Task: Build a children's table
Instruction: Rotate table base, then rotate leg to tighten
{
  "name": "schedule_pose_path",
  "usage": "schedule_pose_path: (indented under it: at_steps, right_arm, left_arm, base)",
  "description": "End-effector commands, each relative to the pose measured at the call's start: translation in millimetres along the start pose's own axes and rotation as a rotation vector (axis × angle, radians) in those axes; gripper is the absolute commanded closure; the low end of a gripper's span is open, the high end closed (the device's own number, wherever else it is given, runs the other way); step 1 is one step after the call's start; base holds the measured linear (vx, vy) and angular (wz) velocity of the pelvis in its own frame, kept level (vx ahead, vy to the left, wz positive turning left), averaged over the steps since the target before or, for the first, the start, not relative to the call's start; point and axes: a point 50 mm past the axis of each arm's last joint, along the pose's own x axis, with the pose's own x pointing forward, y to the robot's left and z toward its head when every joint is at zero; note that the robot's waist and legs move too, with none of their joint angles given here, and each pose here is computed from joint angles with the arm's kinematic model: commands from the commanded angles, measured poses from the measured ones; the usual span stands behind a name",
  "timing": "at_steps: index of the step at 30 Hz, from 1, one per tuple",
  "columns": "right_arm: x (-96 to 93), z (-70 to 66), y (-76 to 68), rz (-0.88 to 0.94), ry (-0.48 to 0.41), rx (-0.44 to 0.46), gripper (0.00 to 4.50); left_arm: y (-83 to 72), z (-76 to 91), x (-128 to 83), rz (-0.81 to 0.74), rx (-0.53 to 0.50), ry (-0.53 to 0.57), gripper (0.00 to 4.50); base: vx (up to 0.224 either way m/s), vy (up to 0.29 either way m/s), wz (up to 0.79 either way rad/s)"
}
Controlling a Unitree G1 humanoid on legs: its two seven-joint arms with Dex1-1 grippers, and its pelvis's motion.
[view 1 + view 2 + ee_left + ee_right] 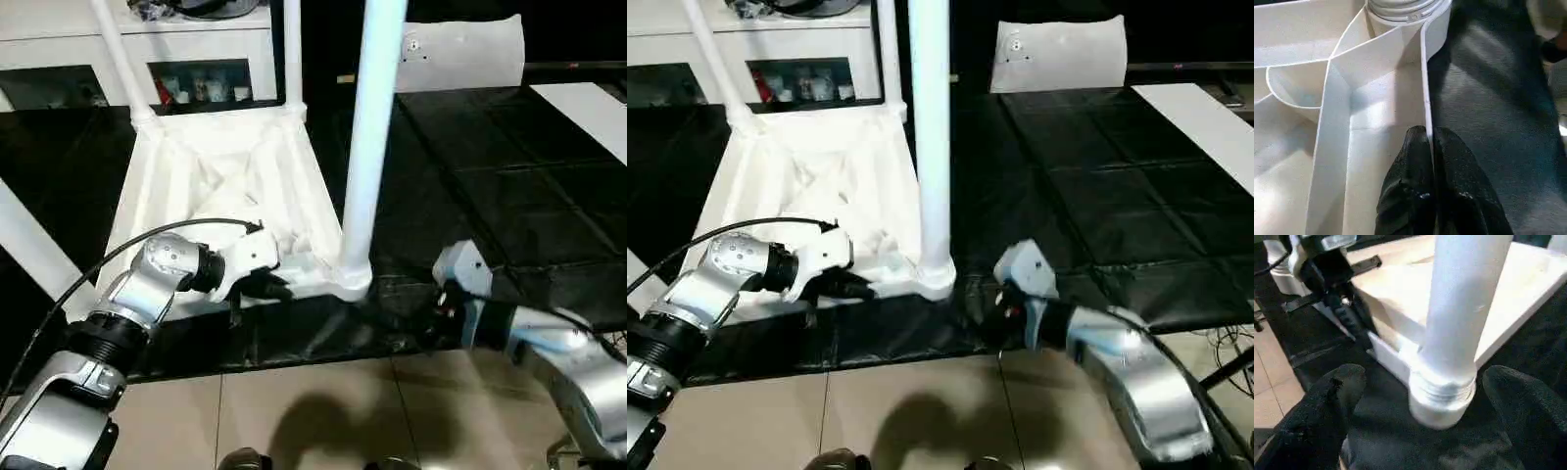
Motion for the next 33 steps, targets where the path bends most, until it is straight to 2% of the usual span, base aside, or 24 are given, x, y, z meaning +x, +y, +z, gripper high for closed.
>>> schedule_pose_path:
  at_steps: [1,7,14,16,19,24,33]
  right_arm:
    - [0.2,3.8,-4.8,0.009,-0.019,-0.015,0.0]
    - [9.0,7.8,-7.3,0.112,-0.031,-0.034,0.0]
    - [9.8,2.0,-5.1,0.215,-0.004,-0.022,0.0]
    - [10.4,0.4,-5.9,0.229,0.006,-0.023,0.3]
    - [11.9,1.6,-9.6,0.252,0.004,-0.021,0.41]
    - [13.1,1.1,-15.5,0.321,0.018,0.008,0.87]
    - [18.0,-0.7,-10.8,0.454,0.031,0.057,1.62]
  left_arm:
    - [-0.1,17.3,5.2,-0.069,0.091,-0.035,4.47]
    - [-3.0,15.7,7.2,-0.131,0.127,-0.011,4.47]
    - [-6.7,20.2,8.0,-0.2,0.184,-0.008,4.47]
    - [-7.3,21.3,8.5,-0.214,0.198,-0.011,4.5]
    - [-9.4,22.5,8.8,-0.252,0.227,0.001,4.5]
    - [-8.8,21.0,7.1,-0.276,0.257,0.035,4.5]
    - [-7.6,17.1,3.7,-0.276,0.248,0.055,4.5]
  base:
    - [0.0,0.0,0.0]
    - [0.0,0.0,0.0]
    - [0.0,0.0,0.0]
    - [0.0,0.0,0.0]
    - [0.0,0.0,0.0]
    - [0.0,0.0,0.0]
    - [0.0,0.0,0.0]
